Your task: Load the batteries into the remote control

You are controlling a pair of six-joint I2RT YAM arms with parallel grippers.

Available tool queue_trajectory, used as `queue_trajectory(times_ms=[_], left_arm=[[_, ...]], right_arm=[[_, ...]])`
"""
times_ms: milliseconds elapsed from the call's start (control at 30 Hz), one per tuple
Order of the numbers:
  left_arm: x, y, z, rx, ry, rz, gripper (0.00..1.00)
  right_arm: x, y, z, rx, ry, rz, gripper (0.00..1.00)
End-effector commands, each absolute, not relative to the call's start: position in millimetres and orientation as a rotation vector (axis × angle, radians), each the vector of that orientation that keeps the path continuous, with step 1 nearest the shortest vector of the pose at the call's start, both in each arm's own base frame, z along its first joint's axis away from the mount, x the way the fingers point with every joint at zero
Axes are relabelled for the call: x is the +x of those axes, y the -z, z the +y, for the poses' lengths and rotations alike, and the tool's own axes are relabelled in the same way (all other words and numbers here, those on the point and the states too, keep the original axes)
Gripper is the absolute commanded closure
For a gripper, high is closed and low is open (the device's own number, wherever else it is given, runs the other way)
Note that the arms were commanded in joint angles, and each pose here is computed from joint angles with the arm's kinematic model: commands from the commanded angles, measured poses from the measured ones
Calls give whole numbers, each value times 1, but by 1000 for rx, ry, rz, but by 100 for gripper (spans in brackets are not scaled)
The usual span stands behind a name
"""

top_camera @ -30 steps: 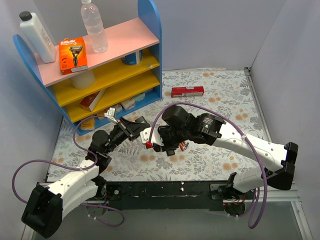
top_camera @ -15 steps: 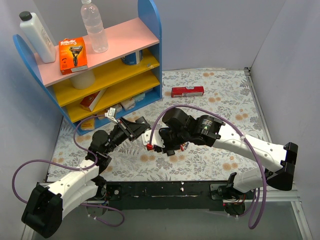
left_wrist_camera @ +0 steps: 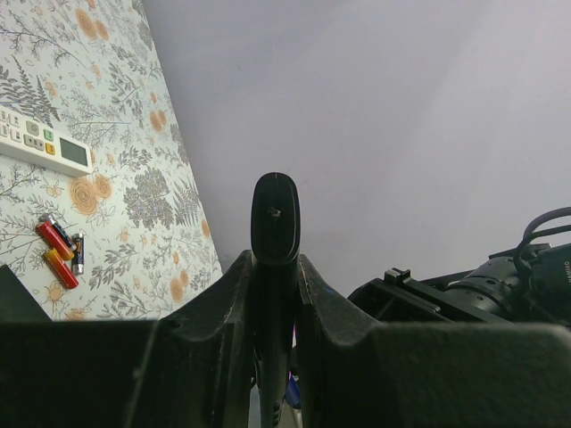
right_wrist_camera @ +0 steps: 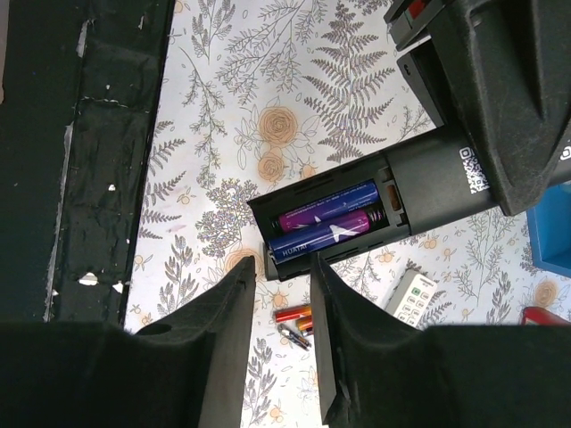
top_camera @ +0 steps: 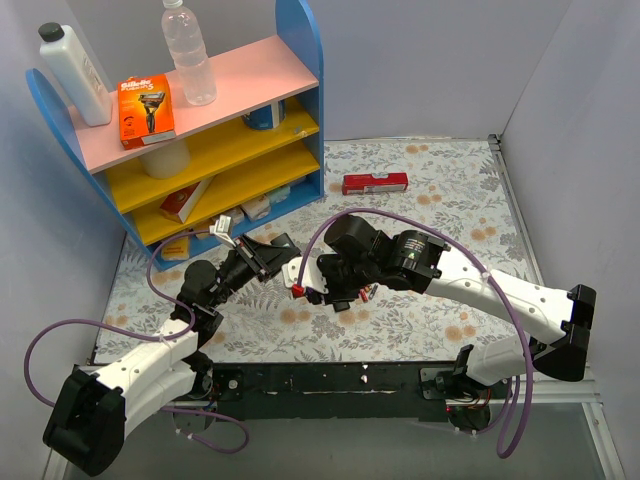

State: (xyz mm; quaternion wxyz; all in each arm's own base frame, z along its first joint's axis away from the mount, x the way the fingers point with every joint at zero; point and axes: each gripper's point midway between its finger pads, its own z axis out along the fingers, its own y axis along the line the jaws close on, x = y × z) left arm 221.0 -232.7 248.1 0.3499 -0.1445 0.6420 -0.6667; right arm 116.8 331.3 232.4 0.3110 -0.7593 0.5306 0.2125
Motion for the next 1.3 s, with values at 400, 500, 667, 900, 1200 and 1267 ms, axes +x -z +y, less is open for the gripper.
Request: queue_trajectory(times_ms=[400, 500, 667, 900, 1200, 1267], left_arm=[[218, -274, -234, -398, 1819, 1611, 100], [218, -275, -234, -398, 1818, 1609, 100], [219, -275, -234, -399, 1817, 1610, 100], [219, -277, -236, -389, 1823, 1610, 100], [219, -278, -235, -390, 1823, 1607, 100], [218, -280, -235, -385, 1826, 1602, 100]], right_arm=[[118, -259, 340, -1916, -588, 1371, 64], [116, -256, 340, -1928, -599, 1376, 64], [115, -256, 341, -1931, -602, 1372, 64], [123, -255, 343, -1906, -567, 1390, 64], [126, -249, 348, -1901, -563, 1404, 68], [126, -248, 348, -1901, -562, 1409, 70]])
